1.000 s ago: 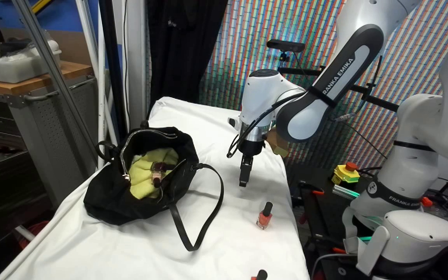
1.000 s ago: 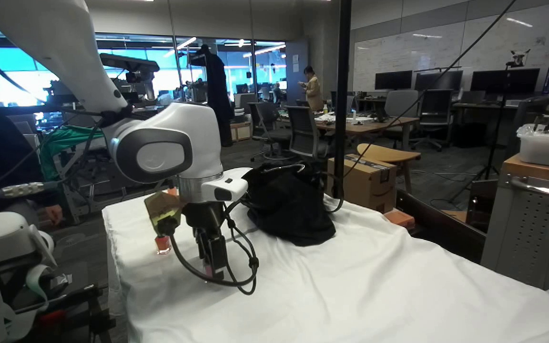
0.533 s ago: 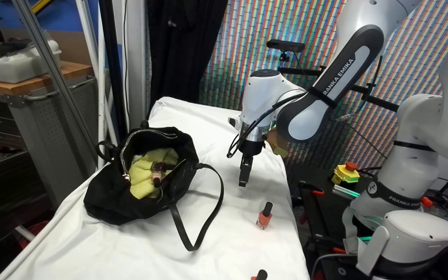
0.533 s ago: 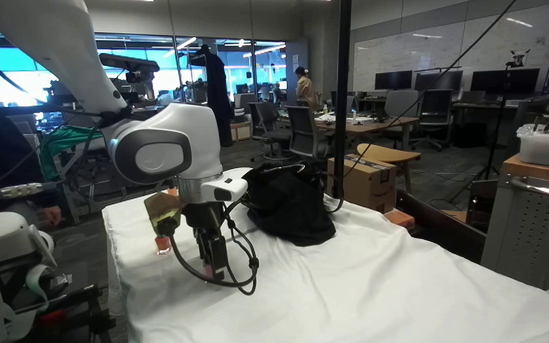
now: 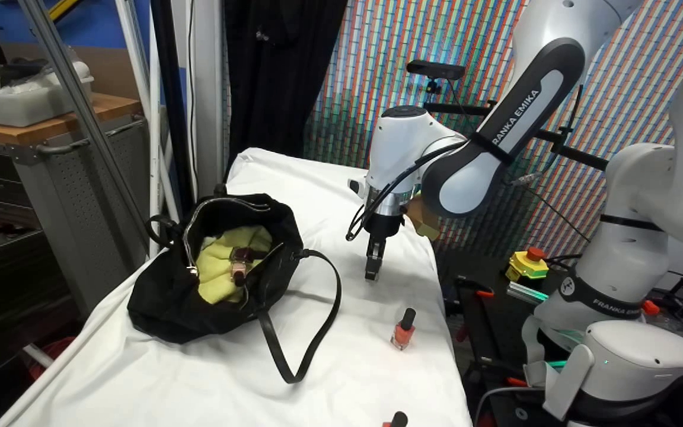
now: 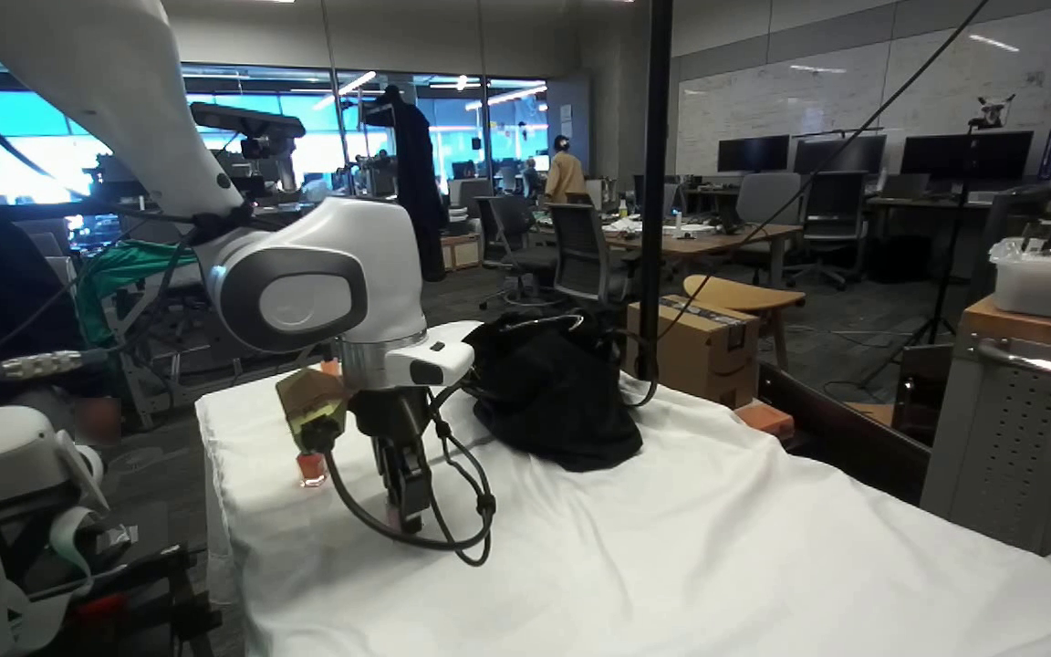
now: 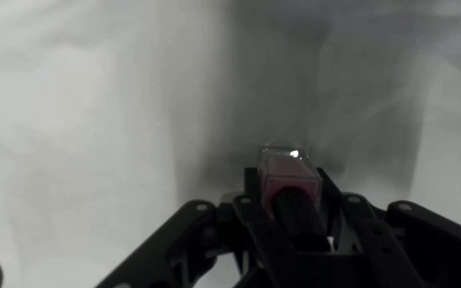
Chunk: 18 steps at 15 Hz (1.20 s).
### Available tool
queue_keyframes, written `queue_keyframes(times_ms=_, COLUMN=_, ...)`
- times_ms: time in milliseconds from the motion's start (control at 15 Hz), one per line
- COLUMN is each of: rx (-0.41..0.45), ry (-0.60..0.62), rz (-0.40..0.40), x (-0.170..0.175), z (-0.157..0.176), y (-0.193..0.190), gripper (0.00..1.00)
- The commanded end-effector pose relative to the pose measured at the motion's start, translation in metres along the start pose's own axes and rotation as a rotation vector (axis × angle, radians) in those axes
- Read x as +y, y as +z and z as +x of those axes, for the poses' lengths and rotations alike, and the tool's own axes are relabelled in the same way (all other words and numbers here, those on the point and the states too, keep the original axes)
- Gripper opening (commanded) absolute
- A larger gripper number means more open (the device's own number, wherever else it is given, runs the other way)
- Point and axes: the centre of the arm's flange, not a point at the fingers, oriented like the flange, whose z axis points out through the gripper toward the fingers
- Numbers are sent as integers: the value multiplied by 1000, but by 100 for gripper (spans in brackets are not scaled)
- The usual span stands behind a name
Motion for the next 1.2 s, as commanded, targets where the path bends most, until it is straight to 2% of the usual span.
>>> queue_keyframes(times_ms=0, rx=-14, ry=-9, rz=-4, x=2, z=0, y=-1, gripper=16)
queue_keyframes(times_ms=333, rx=-54, ry=-5, rz=-28, x=1, z=10, y=-22, gripper=15)
queue_keyframes(times_ms=600, rx=-56, ry=24, rz=-102, x=-1, z=36, y=-75, gripper=15)
queue_keyframes(times_ms=867, rx=49, ry=42, rz=-154, x=-9, z=76, y=-138, gripper=15)
queue_keyframes(times_ms=1133, rx=175, ry=13, rz=-161, x=-29, z=121, y=-186, gripper=15)
